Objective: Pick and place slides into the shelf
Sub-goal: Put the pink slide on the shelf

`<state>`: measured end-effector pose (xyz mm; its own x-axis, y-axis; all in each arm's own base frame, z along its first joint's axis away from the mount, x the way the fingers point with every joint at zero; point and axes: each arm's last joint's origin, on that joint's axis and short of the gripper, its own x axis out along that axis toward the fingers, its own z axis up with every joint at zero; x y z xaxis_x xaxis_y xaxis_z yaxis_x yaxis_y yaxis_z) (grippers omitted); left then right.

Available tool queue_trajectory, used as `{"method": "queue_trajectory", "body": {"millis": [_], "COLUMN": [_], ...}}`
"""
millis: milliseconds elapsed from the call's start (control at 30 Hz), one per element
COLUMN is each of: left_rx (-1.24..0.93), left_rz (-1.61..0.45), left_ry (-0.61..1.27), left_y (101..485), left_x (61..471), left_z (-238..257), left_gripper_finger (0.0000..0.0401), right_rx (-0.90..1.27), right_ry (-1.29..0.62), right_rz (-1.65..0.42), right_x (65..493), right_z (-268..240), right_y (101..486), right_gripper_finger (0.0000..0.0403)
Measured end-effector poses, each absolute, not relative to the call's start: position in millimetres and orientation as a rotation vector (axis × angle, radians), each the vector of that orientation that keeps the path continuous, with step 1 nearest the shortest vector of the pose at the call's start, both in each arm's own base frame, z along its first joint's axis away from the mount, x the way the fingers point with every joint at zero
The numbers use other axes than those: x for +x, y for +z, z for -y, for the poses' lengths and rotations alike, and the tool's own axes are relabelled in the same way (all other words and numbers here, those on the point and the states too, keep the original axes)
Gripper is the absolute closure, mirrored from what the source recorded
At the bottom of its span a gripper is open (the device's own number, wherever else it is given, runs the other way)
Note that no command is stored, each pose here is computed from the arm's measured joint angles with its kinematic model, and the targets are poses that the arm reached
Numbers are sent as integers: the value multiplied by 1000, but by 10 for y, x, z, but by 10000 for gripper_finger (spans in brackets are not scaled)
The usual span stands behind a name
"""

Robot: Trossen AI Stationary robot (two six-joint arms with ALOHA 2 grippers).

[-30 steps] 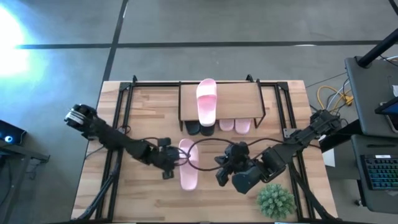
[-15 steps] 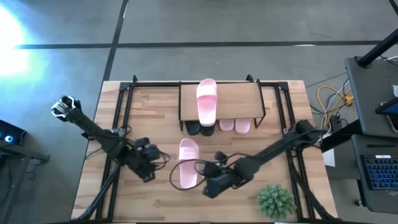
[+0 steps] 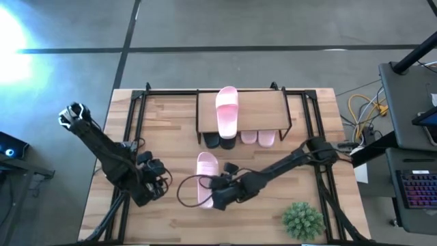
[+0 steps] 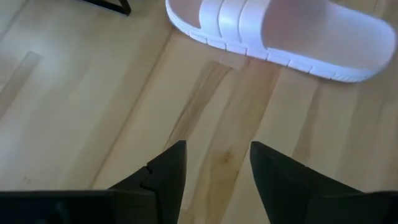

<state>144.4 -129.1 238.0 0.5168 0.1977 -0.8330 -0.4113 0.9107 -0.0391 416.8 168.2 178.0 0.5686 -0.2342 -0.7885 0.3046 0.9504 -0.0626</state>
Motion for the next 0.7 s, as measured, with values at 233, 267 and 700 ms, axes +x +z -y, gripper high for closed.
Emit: {"method": "queue_trajectory", "body": {"millis": [233, 267, 700], "left_rx": [-215, -213, -202], "left_rz": [-984, -985, -959], "left_ry": [382, 383, 396], "left_y": [2322, 2318, 2325], "left_x": [1467, 1469, 1472], "left_z": [1324, 1327, 1318], "left_gripper_finger": [238, 238, 238], "right_rx": [54, 59, -133], "right_ry": [-417, -415, -378], "right_rz": [-905, -907, -931], "right_x": [4248, 4240, 4190], "right_z": [-1487, -1482, -1455], "right_y": [1682, 1705, 1797], "right_gripper_finger": [230, 225, 211]}}
